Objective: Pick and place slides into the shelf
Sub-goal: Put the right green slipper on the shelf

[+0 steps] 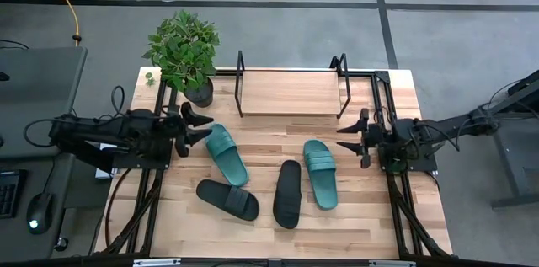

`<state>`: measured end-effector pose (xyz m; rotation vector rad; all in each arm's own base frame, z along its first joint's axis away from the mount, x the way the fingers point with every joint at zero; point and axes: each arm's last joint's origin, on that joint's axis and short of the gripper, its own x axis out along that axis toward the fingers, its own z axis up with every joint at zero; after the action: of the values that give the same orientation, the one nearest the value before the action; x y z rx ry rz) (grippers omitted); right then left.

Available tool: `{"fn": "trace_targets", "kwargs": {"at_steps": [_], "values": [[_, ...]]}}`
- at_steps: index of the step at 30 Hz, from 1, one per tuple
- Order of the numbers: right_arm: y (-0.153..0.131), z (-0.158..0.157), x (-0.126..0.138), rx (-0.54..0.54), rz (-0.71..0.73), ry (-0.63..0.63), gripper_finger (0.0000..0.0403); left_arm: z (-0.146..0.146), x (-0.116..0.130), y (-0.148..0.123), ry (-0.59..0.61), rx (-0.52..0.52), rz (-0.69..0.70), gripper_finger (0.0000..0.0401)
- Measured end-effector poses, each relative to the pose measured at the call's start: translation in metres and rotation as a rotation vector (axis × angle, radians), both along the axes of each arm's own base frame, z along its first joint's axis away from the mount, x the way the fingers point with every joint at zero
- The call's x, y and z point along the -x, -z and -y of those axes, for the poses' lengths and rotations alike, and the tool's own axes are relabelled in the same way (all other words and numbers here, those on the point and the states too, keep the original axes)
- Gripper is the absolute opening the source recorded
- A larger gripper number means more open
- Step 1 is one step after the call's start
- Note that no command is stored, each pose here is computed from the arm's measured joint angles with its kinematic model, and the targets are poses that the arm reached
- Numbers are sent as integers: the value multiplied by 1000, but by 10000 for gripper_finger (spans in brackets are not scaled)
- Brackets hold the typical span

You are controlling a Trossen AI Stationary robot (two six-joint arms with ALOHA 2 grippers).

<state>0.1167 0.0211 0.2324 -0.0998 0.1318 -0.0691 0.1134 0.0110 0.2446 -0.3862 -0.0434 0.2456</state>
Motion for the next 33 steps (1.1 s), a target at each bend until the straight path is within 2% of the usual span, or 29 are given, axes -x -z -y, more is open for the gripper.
{"fn": "trace_targets", "kwargs": {"at_steps": [8,13,17,28,33], "values": [[-41,-20,-21,169,-104,116,165,0,-1,-15,-11,-36,14,215],[-60,-40,-38,246,-227,167,165,-1,1,-20,-42,-68,22,215],[-56,-60,-55,304,-331,216,165,-1,1,-19,-42,-69,10,215],[-39,-112,-103,465,-610,252,165,-2,1,-19,-62,-74,9,215],[-32,-135,-125,536,-735,292,165,-2,1,-19,-80,-110,-1,215]]}}
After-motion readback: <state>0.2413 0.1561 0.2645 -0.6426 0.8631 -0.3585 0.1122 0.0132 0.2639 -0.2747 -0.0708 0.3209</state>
